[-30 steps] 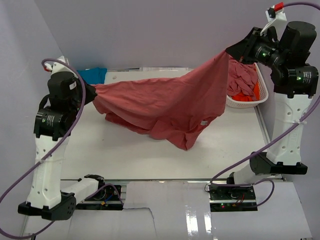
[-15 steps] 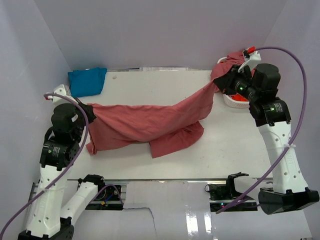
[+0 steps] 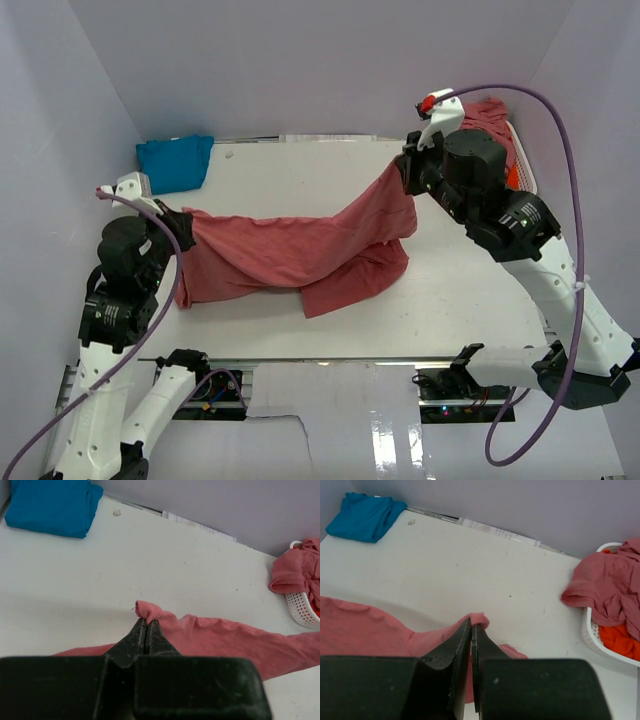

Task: Fold and stack the t-shirts
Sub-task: Flatten out the tshirt

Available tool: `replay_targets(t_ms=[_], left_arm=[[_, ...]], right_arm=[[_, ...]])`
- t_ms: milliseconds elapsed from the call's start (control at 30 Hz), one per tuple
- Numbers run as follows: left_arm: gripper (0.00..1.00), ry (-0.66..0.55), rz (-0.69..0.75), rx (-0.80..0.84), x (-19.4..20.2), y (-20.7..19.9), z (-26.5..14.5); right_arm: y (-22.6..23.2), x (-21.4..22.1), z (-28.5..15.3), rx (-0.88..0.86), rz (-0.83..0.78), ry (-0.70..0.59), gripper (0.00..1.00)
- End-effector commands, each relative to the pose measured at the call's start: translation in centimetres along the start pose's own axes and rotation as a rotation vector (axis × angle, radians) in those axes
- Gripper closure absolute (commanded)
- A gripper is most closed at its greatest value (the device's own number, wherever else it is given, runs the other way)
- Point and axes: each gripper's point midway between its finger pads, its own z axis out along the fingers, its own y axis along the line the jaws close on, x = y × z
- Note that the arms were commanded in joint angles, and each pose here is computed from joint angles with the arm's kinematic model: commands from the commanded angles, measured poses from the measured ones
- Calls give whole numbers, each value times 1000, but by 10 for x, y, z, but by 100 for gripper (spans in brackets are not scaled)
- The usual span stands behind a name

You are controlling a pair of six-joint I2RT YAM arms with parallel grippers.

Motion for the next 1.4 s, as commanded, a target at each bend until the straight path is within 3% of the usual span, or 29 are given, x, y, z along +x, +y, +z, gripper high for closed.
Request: replay_targets(t_ms=[0,167,233,367,467,600,633,667,700,767,800,833,867,1167,1300,1367], left_arm=[[100,-22,32,62,-32,-21,0],[100,-132,-38,187,-68,-42,-54],[100,-118,-43,206,-62,-42,-65],[100,-110,-72,233,-51,-41,-75],[100,-126,-65,224,-56,-40,-78],[100,-232,-10,208,-92,-39,-103],[100,-255,-12,217,-104,-43,-115],[100,-266,-16,227,-109,-45,-121],[100,-279,-20,231,-113,-45,-126],[100,-325,-40,249,-123,-48,-143],[100,-342,-48,253,-127,-48,-149],[100,-381,-55,250,-136,-49,-160],[100,-386,-65,284,-137,-55,-168],[100,-486,-114,398,-150,-86,-237],[100,-498,-108,391,-147,-87,-245],[100,-477,-114,375,-144,-84,-235]], right_arm=[[-13,-29,-15,86,-26,-62,92],[8,-26,-56,13,-2,-92,92],[17,-21,-75,-41,-2,-102,92],[13,-5,-82,37,-80,-81,92],[29,-29,-90,-5,-91,-148,92],[60,-56,-115,-42,-136,-218,92],[69,-56,-121,-33,-150,-227,92],[58,-57,-128,87,-148,-237,92],[95,-33,-142,26,-244,-241,92],[94,-56,-165,35,-143,-308,92],[119,-44,-179,-38,-201,-330,92],[109,-50,-183,-2,-365,-336,92],[131,-37,-182,-1,-298,-328,92],[226,-46,-236,-80,-342,-415,92],[228,-49,-238,-76,-323,-419,92],[199,-64,-233,-69,-249,-423,92]])
